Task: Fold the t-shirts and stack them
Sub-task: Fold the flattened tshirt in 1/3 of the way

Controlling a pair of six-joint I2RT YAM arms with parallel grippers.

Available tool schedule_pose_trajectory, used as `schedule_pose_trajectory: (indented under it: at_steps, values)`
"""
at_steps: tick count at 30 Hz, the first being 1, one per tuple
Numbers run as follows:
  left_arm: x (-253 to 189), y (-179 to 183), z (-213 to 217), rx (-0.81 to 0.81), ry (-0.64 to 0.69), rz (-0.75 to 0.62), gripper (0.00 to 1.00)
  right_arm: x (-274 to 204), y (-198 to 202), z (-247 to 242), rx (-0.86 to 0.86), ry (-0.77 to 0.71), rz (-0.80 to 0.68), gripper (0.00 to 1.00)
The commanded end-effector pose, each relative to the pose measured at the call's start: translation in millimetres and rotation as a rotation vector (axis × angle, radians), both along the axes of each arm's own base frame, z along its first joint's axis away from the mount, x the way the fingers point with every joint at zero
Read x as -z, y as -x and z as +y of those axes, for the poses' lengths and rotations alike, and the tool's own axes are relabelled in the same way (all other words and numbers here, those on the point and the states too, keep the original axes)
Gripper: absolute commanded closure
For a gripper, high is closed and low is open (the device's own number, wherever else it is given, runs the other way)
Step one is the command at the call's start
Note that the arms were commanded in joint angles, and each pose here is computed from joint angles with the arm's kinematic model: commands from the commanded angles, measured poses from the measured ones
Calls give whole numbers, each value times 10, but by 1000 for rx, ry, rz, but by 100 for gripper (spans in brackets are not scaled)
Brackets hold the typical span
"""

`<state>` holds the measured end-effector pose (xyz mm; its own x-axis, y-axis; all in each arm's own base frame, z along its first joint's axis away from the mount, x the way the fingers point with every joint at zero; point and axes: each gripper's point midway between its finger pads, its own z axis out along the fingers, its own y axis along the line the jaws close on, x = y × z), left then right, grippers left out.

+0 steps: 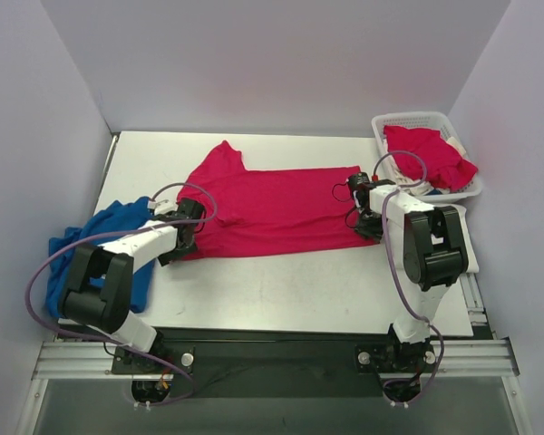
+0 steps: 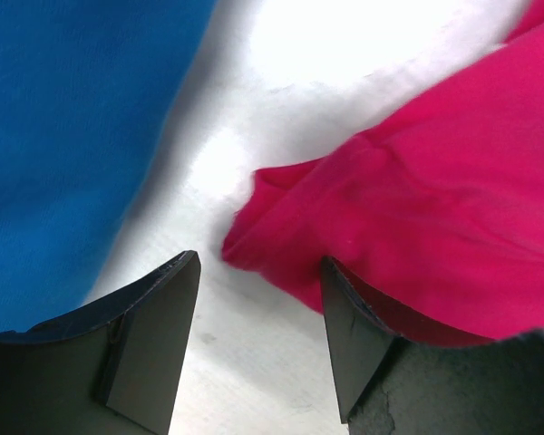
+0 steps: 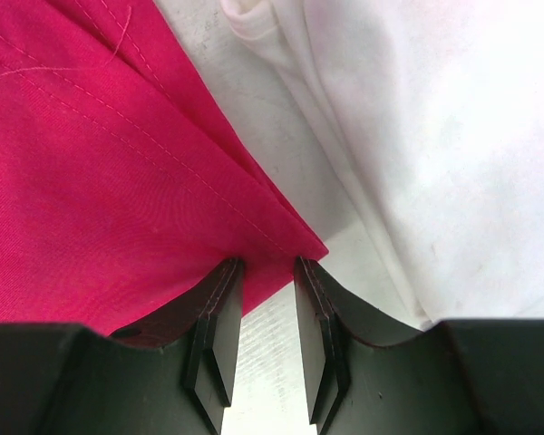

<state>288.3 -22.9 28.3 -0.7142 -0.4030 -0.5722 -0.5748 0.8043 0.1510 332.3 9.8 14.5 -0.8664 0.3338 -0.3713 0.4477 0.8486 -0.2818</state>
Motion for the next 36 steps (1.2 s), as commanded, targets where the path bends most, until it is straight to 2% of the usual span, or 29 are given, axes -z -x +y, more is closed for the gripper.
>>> schedule_pose_trajectory:
  at_steps: [1,5,17,24,30,36]
  values:
    - [-93,112,151,-77,-94,28,34,-105,128,-156,29,60,31,70]
    - [-69,280,262,-128,-153,78,34,-102,145,-194,44,65,40,70]
    - [-82,396,412,-246,-273,155,34,-131,174,-311,73,91,49,71]
    - [-217,322,405,-245,-265,100,34,-155,153,-296,69,91,39,73]
    - [-467,337,474,-281,-314,24,34,-321,110,-258,49,113,-15,74]
    - [-614,178,184,-191,-164,-123,34,-719,-30,9,-50,187,-150,73]
